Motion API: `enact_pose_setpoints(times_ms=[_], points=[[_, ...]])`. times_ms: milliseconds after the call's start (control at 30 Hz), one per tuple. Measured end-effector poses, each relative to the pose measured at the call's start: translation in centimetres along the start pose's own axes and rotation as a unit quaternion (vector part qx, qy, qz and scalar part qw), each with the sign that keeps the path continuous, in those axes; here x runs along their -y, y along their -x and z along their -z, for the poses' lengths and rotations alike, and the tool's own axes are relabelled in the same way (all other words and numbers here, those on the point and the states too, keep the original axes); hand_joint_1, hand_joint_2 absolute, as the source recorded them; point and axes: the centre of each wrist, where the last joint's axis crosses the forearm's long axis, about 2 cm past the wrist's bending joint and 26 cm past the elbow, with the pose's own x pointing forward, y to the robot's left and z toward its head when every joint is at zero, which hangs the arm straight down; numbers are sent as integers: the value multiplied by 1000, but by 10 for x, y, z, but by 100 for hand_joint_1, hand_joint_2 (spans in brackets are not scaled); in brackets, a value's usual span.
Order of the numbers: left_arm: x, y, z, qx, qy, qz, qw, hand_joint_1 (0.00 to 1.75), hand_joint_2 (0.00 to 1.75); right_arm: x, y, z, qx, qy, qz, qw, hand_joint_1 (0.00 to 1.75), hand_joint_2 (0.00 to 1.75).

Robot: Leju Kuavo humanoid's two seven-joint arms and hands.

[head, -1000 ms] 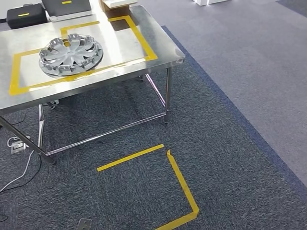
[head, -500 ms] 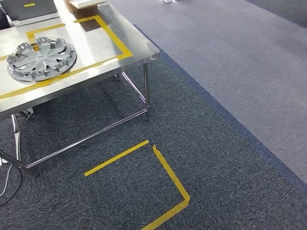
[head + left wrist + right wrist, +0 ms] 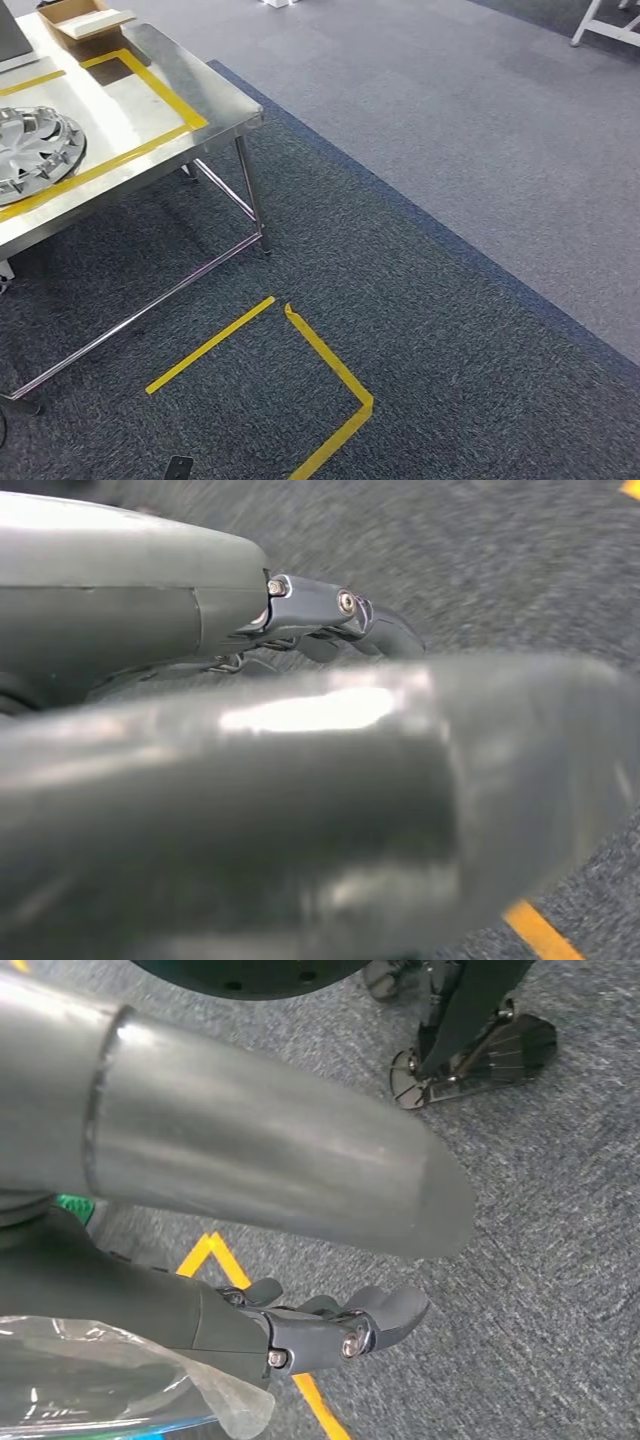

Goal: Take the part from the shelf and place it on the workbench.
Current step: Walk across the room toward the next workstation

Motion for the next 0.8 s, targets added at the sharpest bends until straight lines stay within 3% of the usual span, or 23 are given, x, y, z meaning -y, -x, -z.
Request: enact_pose_setpoints(times_ms=[800], points=[[6,-3,-1,9,6,14,1000,0,0,6,-1,2,-2,-4,-10,1000,0,0]])
